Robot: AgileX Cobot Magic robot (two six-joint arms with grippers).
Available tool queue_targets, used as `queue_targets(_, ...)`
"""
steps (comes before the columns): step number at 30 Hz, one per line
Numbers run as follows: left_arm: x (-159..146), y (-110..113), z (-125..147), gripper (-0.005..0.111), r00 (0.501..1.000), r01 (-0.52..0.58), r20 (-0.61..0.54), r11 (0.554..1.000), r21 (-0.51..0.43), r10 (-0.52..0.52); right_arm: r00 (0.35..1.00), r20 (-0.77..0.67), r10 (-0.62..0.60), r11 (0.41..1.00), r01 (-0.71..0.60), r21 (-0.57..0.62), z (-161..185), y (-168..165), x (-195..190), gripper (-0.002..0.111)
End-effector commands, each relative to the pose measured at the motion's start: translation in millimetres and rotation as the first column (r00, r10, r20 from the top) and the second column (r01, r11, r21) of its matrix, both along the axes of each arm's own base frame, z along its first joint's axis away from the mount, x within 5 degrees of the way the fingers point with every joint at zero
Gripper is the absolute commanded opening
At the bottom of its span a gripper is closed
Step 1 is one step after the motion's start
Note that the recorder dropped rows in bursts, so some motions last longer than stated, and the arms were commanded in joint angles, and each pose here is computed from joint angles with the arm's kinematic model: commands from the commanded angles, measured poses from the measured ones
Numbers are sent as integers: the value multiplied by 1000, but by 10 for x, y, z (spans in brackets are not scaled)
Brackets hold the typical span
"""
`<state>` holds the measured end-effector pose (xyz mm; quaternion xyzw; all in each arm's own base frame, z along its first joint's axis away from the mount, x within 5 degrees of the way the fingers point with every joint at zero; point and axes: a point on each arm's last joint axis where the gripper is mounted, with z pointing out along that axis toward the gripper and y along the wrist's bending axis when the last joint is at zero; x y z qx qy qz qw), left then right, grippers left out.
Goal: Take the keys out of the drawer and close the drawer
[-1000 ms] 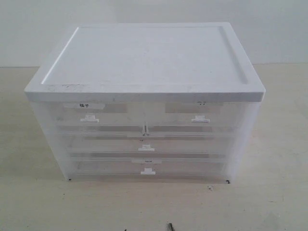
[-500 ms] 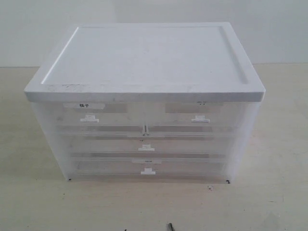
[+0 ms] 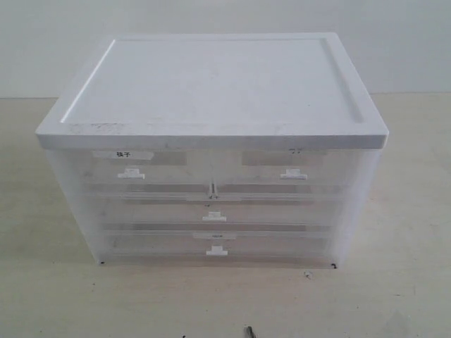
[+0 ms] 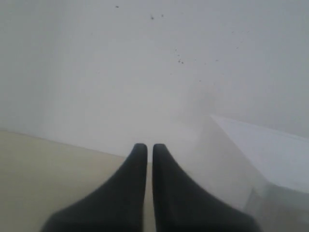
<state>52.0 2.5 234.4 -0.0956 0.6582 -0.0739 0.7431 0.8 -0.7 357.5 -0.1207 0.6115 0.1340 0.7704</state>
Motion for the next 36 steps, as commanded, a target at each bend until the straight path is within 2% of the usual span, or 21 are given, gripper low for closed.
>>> queue_targets(1,36,5,-169,4,1000,-19,17,999,42,19,1000,3,-3,1000,3,-4,-7,-3,-2,0)
queue_targets(3,41,15,-229,4,998,-29,-49,997,66,32,1000,-1,-3,1000,3,-5,-11,-3,-1,0)
queue_targets(11,42,24,-283,4,993,-35,-110,991,133,50,1000,-1,-3,1000,3,-5,-11,-3,-1,0)
queue_targets(16,33,44,-404,4,968,-40,-242,990,132,71,1000,-1,-3,1000,3,-5,-11,-3,-1,0)
queue_targets(19,19,56,-482,4,941,-35,-327,986,162,87,1000,-1,-3,1000,3,-5,-11,-3,-1,0)
queue_targets(29,19,55,-480,4,940,-14,-326,969,248,97,1000,-1,-3,1000,3,-5,-11,-3,-1,0)
queue_targets(36,20,48,-482,4,941,-12,-327,975,220,85,1000,-1,-3,1000,3,-5,-11,-3,-1,0)
